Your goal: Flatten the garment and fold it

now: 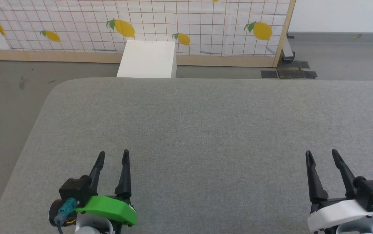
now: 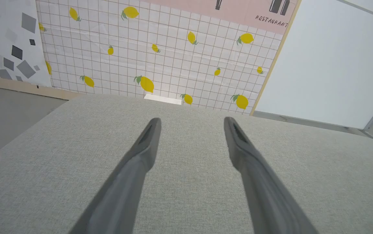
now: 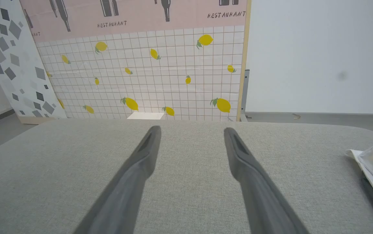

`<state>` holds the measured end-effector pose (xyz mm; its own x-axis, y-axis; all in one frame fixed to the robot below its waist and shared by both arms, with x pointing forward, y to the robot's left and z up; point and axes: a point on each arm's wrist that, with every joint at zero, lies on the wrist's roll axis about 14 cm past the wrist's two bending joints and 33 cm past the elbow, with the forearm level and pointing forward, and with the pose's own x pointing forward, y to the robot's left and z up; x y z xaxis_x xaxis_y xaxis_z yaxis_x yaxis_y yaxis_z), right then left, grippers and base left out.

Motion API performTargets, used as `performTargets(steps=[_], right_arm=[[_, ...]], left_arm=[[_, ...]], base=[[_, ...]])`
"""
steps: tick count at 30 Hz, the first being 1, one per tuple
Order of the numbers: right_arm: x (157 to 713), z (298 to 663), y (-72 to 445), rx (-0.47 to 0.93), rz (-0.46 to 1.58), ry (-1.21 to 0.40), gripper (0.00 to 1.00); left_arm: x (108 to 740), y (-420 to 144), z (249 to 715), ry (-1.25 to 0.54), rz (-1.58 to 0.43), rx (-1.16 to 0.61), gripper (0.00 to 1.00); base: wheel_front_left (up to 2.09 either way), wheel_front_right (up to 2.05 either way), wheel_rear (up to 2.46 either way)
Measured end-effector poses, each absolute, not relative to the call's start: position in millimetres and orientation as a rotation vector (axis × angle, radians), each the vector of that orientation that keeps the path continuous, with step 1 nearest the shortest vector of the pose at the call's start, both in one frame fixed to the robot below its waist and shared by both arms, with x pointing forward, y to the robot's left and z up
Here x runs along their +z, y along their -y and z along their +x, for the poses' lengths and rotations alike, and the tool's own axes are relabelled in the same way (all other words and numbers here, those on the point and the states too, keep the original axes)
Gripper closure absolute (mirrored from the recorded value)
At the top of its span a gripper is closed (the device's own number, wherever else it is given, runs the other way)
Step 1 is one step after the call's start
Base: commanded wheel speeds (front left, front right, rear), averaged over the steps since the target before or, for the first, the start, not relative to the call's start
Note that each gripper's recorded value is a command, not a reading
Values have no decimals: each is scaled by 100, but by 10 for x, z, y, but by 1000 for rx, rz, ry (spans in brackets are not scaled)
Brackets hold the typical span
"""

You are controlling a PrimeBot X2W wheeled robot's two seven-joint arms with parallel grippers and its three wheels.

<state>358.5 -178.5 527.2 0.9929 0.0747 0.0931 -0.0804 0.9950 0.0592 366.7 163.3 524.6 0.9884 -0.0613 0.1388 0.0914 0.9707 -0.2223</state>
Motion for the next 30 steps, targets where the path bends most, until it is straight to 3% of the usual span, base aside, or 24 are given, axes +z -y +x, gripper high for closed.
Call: performTargets(steps=[5,6,30], right_arm=[[5244,3574,1790,76,71,83,0],[5244,3574,1791,76,71,82,100],[5229,3573,1788,77,69,73,100]], left_arm=[[5230,-1640,3658,127,-232,-73,0],[5228,-1639,3658,126,-233,-74,100],[5228,-1620,3668,118,-226,-81,100]], base=[[0,0,0],[0,0,0],[0,0,0]])
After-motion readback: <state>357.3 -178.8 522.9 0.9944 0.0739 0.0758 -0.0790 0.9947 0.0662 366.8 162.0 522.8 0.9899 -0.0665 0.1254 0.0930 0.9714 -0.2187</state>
